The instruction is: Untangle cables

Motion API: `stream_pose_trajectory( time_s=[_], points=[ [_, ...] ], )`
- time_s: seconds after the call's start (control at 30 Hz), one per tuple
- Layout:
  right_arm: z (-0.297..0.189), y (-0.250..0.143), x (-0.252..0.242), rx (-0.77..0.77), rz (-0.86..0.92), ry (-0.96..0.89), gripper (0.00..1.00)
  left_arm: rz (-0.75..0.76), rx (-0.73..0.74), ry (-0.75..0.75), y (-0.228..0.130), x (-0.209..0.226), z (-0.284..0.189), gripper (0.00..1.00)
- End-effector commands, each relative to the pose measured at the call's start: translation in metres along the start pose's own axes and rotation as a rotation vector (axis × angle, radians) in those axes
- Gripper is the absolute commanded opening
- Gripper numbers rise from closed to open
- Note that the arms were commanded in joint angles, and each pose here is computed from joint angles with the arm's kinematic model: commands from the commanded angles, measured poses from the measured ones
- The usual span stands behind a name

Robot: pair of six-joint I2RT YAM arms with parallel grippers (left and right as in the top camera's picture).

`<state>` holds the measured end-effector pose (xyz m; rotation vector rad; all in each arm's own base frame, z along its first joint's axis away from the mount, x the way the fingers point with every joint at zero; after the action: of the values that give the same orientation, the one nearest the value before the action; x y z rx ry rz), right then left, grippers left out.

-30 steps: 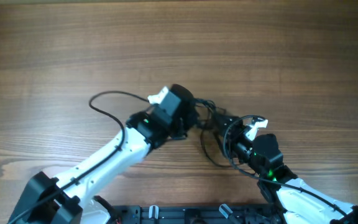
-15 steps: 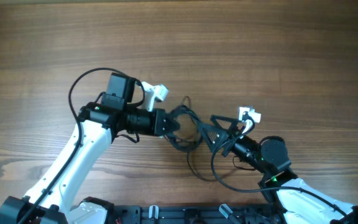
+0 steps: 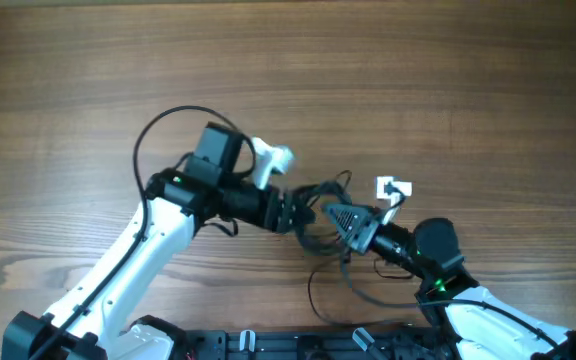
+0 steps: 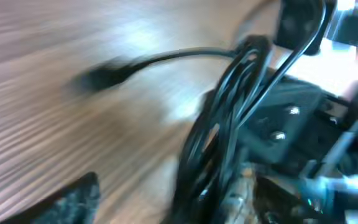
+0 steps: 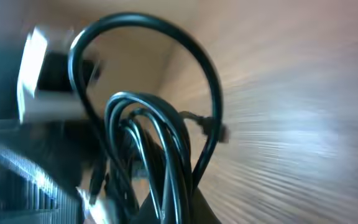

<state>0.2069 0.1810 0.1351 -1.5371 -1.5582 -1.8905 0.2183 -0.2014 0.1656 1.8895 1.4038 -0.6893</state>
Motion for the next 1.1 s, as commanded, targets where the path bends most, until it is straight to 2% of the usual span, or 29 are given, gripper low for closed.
stream_pose_trajectory(
  time_s=[0.0, 0.1, 0.2, 0.27, 0.33, 0.4, 0.43, 0.53, 0.7, 0.73, 0.77, 0.8, 0.87, 0.9, 0.93, 1.07],
  points=[
    [-0.008, 0.027, -0.04, -0.286, 0.481, -0.215, 0.04, -0.538, -0.2, 0.13, 0.026, 0.032, -0.023, 1.0],
    [-0.01, 0.026, -0.047, -0.322, 0.635, -0.232, 0.04, -0.679, -0.213, 0.09, 0.029, 0.021, -0.016, 1.0],
    [-0.009, 0.021, -0.048, -0.302, 0.706, -0.233, 0.04, -0.606, -0.247, 0.099, 0.033, 0.0, 0.004, 0.99],
    [-0.009, 0.022, -0.048, -0.305, 0.713, -0.23, 0.04, -0.646, -0.295, 0.169, 0.03, -0.002, 0.014, 0.98],
    [-0.009, 0.021, -0.048, -0.303, 0.713, -0.23, 0.04, -0.646, -0.311, 0.186, 0.027, -0.009, 0.024, 0.92],
    [-0.008, 0.019, -0.046, -0.28, 0.723, -0.22, 0.04, -0.582, -0.315, 0.158, 0.028, -0.024, 0.042, 0.86],
    [-0.007, 0.018, -0.045, -0.273, 0.734, -0.216, 0.04, -0.588, -0.318, 0.161, 0.028, -0.026, 0.047, 0.82],
    [-0.007, 0.016, -0.043, -0.25, 0.744, -0.207, 0.04, -0.658, -0.337, 0.211, 0.025, -0.017, 0.059, 0.43],
    [-0.004, 0.01, -0.038, -0.188, 0.746, -0.185, 0.04, -0.665, -0.367, 0.252, 0.028, -0.007, 0.063, 0.14],
    [-0.004, 0.008, -0.037, -0.173, 0.743, -0.181, 0.04, -0.663, -0.388, 0.265, 0.03, -0.005, 0.062, 0.04],
    [-0.004, 0.007, -0.036, -0.157, 0.713, -0.179, 0.08, -0.656, -0.412, 0.281, 0.033, -0.002, 0.06, 0.04],
    [-0.003, 0.006, -0.035, -0.141, 0.652, -0.179, 0.2, -0.65, -0.436, 0.298, 0.035, 0.002, 0.057, 0.04],
    [-0.004, 0.005, -0.035, -0.126, 0.527, -0.187, 0.57, -0.587, -0.459, 0.324, 0.043, 0.009, 0.047, 0.04],
    [-0.003, 0.004, -0.034, -0.115, 0.472, -0.187, 0.71, -0.561, -0.467, 0.335, 0.046, 0.013, 0.04, 0.04],
    [-0.003, 0.004, -0.033, -0.104, 0.434, -0.181, 1.0, -0.534, -0.479, 0.357, 0.05, 0.02, 0.028, 0.04],
    [-0.002, 0.007, -0.025, -0.092, 0.278, -0.144, 1.0, -0.618, -0.544, 0.344, 0.057, 0.035, -0.014, 0.04]
  ],
)
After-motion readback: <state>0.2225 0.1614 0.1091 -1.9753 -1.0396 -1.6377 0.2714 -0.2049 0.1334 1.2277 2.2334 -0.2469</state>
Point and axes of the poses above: each gripper's point midway between its finger pads, its own z axis out along the fingers, its own x axis along the line the jaws close on, y = z × x, the point moved 4 cm from there along -z, back along the fingers, and after that the axes turned 7 degrees about -z, right-handed, at the moved point
